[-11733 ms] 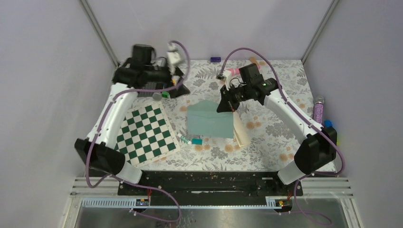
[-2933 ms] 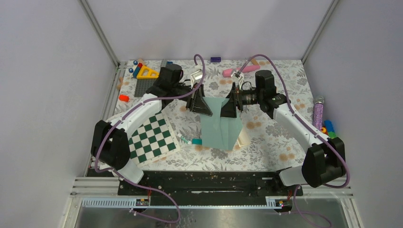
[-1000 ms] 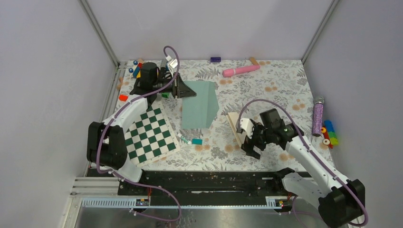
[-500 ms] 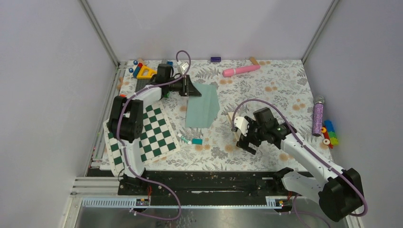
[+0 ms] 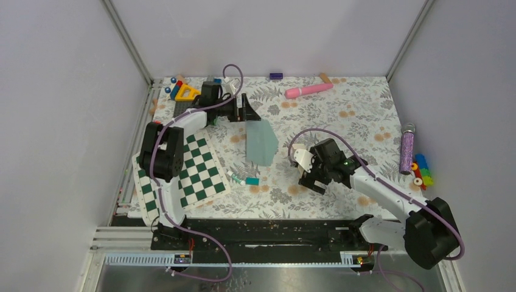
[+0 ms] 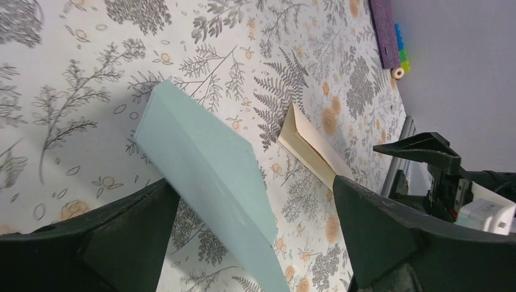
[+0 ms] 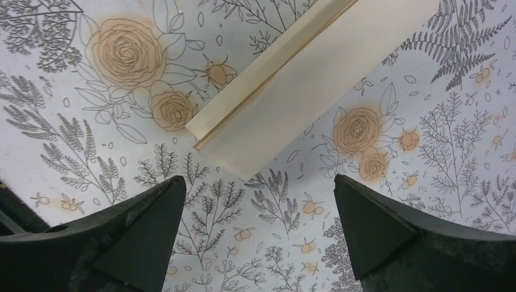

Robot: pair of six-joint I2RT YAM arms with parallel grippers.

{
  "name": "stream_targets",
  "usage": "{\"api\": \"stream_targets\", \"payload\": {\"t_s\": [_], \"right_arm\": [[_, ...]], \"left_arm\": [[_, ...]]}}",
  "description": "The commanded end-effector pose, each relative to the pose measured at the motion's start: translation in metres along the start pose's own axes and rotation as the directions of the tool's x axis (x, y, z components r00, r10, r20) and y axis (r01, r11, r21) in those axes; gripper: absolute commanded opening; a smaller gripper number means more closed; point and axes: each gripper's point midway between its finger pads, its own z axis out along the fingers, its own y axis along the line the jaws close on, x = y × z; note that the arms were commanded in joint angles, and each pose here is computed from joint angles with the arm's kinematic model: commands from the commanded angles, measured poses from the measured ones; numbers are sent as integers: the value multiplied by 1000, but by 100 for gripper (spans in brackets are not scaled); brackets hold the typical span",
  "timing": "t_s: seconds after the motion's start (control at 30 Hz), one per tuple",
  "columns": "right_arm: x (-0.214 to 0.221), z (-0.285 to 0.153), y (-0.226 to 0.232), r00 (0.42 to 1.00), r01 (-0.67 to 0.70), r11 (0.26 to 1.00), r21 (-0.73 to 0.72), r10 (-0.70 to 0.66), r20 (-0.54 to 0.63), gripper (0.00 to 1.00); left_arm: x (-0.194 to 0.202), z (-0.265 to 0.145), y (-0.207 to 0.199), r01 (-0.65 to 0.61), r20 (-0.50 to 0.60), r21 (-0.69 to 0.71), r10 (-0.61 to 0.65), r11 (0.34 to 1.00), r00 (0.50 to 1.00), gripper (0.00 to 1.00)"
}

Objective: Place the letter into the envelope and seal it
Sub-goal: Place the envelope at the center of the board, then pick up the letter from the center of the board.

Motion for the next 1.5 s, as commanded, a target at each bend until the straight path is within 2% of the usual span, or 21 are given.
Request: {"api": "stream_targets", "payload": {"t_s": [0.0,0.17,0.33,0.47,0.7,1.0,1.17,1.33,1.47], "right_arm": [[-13,-1,-24,1000,-10,993,119,12,-16,100],[-19,3,-27,993,-56,988,146,70,-95,100],[-35,6,-37,980,-117,977,178,143,-140,99],[-43,13,-35,977,-101,977,186,132,-165,99],[-30,28,-45,953,-17,954,299,106,-283,84],[-32,30,-18,961,-44,979,201,96,-260,87],[-27,35,-6,954,-28,986,166,76,-292,87],[-14,41,-16,933,19,974,225,63,-353,69],[-7,45,-17,921,33,971,237,63,-385,63]], "left_arm": [[-54,-41,-34,-179,172,-80,191,981,966,99],[-66,-70,-28,-197,247,-197,243,960,938,99],[-63,-81,-19,-170,255,-214,223,962,941,99],[-59,-83,-16,-164,255,-215,217,963,942,99],[-57,-87,-15,-161,262,-215,215,963,941,99],[-53,-90,-14,-157,263,-219,213,963,941,99],[-52,-90,-15,-156,266,-220,213,963,940,99],[-52,-92,-17,-157,270,-220,215,963,939,99],[-54,-92,-18,-158,274,-220,216,963,937,99]]}}
